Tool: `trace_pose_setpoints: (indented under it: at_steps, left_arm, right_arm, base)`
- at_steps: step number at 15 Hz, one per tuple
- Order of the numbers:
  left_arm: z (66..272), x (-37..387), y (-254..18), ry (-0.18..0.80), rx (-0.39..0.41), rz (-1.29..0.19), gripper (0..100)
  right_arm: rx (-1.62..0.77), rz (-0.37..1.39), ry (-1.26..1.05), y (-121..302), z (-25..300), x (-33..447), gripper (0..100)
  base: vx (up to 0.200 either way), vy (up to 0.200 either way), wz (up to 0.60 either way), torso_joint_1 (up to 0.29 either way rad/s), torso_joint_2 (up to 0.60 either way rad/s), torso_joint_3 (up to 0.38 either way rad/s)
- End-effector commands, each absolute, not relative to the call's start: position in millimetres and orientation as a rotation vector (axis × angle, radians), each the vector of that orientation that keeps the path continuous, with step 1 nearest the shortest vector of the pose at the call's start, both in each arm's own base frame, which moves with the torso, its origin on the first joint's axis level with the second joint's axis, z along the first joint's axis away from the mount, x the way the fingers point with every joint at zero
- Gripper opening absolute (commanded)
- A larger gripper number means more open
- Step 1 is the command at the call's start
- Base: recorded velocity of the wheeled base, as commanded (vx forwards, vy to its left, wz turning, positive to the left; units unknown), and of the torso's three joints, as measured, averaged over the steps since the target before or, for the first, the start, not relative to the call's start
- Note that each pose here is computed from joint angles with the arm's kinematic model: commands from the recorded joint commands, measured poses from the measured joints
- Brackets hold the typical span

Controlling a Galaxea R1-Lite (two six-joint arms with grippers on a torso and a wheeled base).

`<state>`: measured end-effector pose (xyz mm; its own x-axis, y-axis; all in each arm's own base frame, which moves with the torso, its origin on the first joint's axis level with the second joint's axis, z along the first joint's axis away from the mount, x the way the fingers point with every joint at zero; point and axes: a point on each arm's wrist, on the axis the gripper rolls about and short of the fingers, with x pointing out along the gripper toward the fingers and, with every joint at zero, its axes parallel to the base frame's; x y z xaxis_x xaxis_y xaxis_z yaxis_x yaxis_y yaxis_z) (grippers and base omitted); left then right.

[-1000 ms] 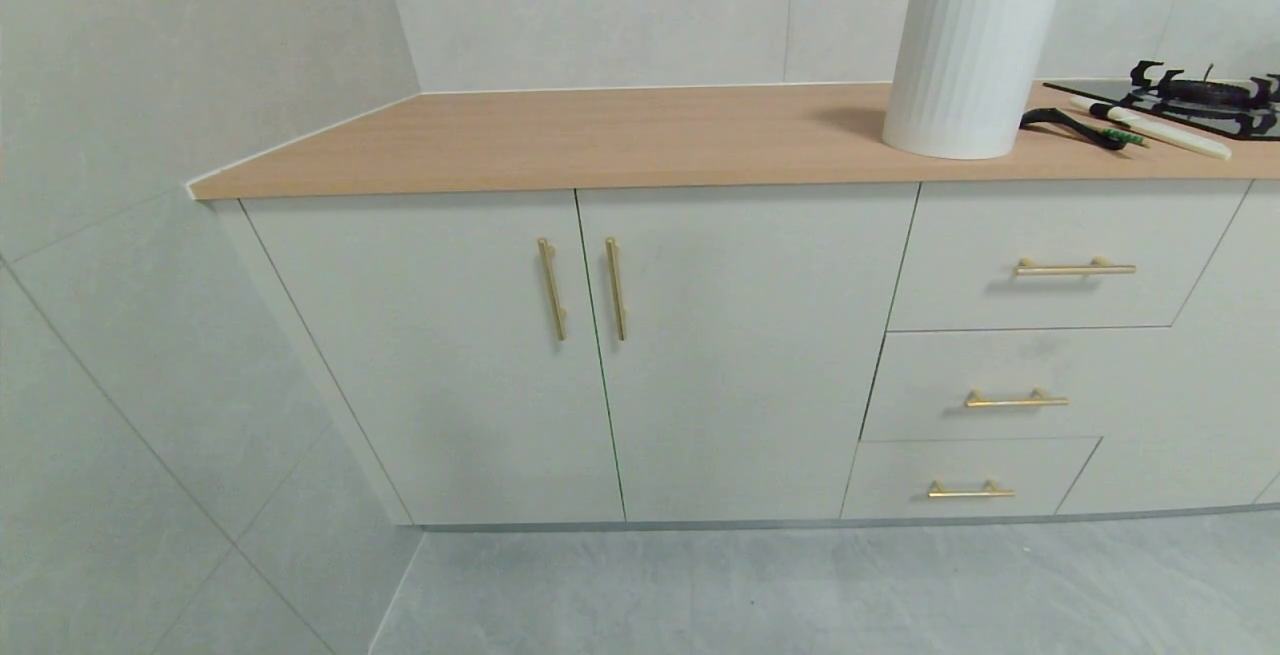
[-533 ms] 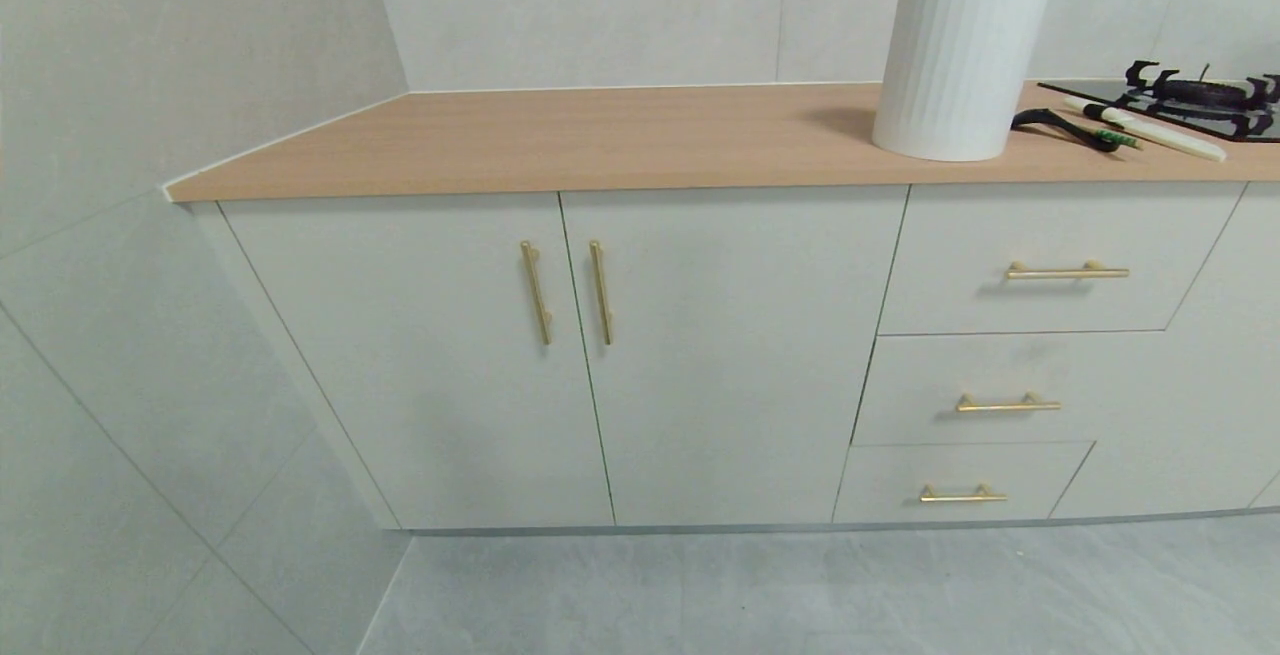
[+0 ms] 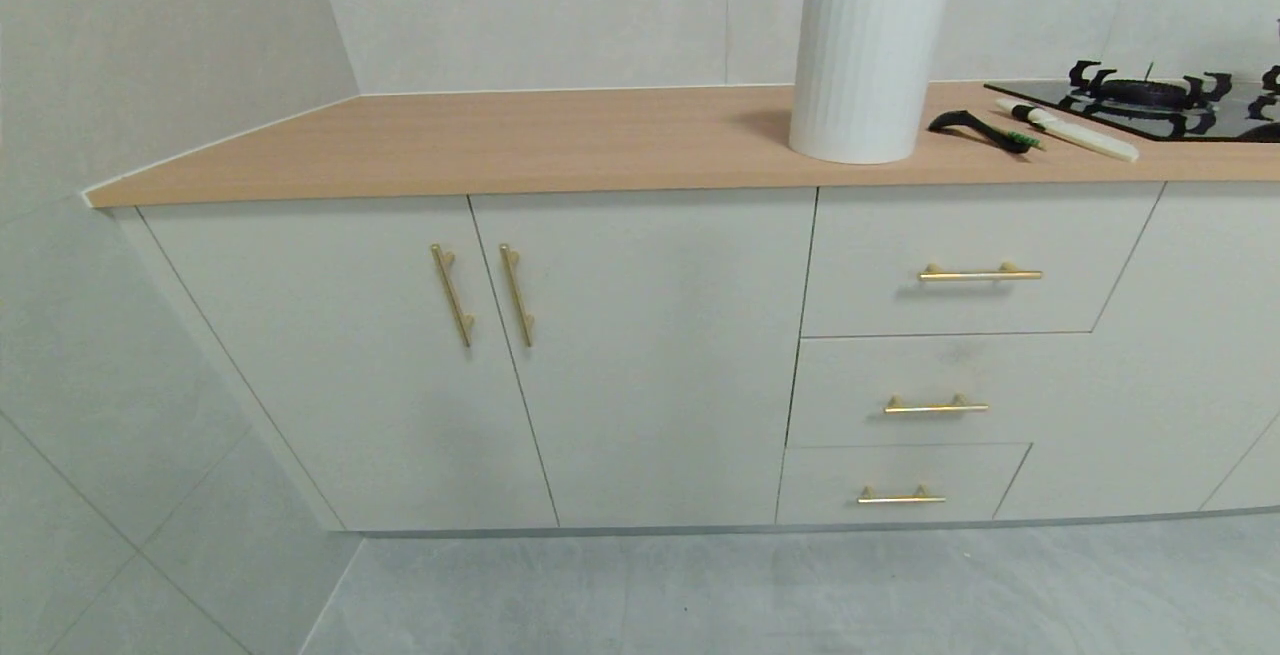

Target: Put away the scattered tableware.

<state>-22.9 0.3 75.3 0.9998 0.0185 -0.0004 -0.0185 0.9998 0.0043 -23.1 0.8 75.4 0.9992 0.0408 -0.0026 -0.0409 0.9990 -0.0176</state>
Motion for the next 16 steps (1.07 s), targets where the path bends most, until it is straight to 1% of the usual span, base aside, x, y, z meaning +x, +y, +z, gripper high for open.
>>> trace_pose_setpoints:
  at_steps: [1,6,16]
  left_arm:
    - [75.3,-22.8,0.3,0.002,0.005,0.018,100]
    - [75.3,-22.8,0.3,0.002,0.005,0.02,100]
    - [75.3,-22.8,0.3,0.002,0.006,0.018,100]
  right_arm:
    - [-0.018,0.041,0.003,0.8,75.4,-22.9,100]
    - [-0.018,0.041,0.003,0.8,75.4,-22.9,100]
    - [-0.018,0.041,0.001,0.8,75.9,-23.1,100]
  base:
    - [0.0,-0.2,0.0,0.002,0.01,-0.002]
    - [0.0,-0.2,0.0,0.003,0.0,0.006]
    - [0.0,0.0,0.0,0.0,0.0,0.0]
